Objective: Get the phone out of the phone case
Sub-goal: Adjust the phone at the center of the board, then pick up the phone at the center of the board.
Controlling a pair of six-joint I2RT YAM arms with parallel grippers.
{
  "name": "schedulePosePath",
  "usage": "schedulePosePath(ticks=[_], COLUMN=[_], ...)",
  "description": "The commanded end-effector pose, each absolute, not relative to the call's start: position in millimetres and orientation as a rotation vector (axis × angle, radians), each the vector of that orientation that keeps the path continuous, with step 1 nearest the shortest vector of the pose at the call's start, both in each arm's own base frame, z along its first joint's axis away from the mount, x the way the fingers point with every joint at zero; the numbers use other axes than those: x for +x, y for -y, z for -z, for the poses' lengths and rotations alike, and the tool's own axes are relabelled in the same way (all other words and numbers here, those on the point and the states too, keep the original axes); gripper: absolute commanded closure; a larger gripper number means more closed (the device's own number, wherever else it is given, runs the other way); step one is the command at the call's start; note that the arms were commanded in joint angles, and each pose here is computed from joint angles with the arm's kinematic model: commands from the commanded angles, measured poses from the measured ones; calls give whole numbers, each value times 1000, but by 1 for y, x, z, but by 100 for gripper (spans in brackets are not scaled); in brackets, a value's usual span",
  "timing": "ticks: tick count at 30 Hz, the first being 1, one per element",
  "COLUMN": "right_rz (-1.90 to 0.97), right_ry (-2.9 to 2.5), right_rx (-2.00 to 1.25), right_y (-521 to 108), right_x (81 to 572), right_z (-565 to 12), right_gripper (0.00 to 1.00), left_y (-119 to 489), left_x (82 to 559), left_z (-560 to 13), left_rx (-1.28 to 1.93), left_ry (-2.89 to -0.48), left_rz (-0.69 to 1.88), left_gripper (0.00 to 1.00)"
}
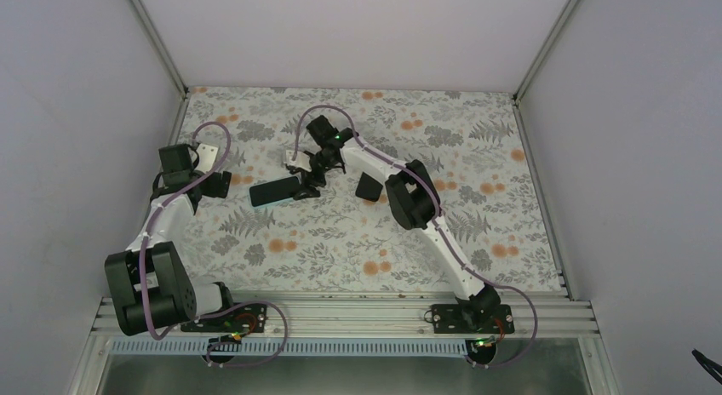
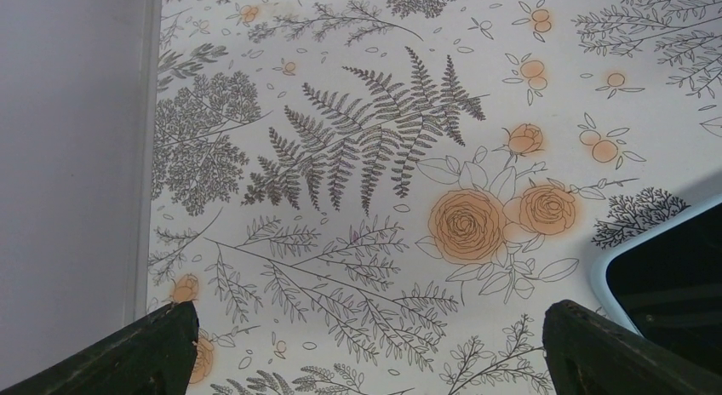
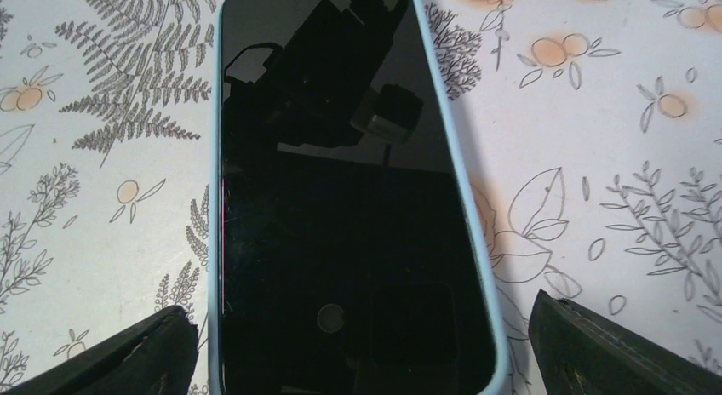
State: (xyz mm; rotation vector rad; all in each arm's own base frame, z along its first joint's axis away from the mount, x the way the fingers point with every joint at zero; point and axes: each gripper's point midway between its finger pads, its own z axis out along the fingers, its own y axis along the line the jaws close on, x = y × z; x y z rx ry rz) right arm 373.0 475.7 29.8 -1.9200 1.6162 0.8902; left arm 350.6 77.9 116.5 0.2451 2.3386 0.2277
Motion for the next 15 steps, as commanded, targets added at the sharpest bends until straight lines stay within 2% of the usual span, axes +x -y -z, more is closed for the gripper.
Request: schedulePosePath(ticks=[1,6,15], right_rz=[-891,-907,-746], right_ry=[-1605,-1592,-1572], right_rx=[-1974,-2029,-2174], right_y=[-472,-467,-468], right_x=[369,357,335], right_z=[-15,-9,15], right_gripper=[0,0,0], left_y=[-77,-76,-74], left_x=[353,353,353], left_z=[-116,-114,-113], left_rx=[239,244,258], left_ry=[-2328,-2335,-2333], left_rz=[-206,-197,-188], left_gripper=[0,0,0])
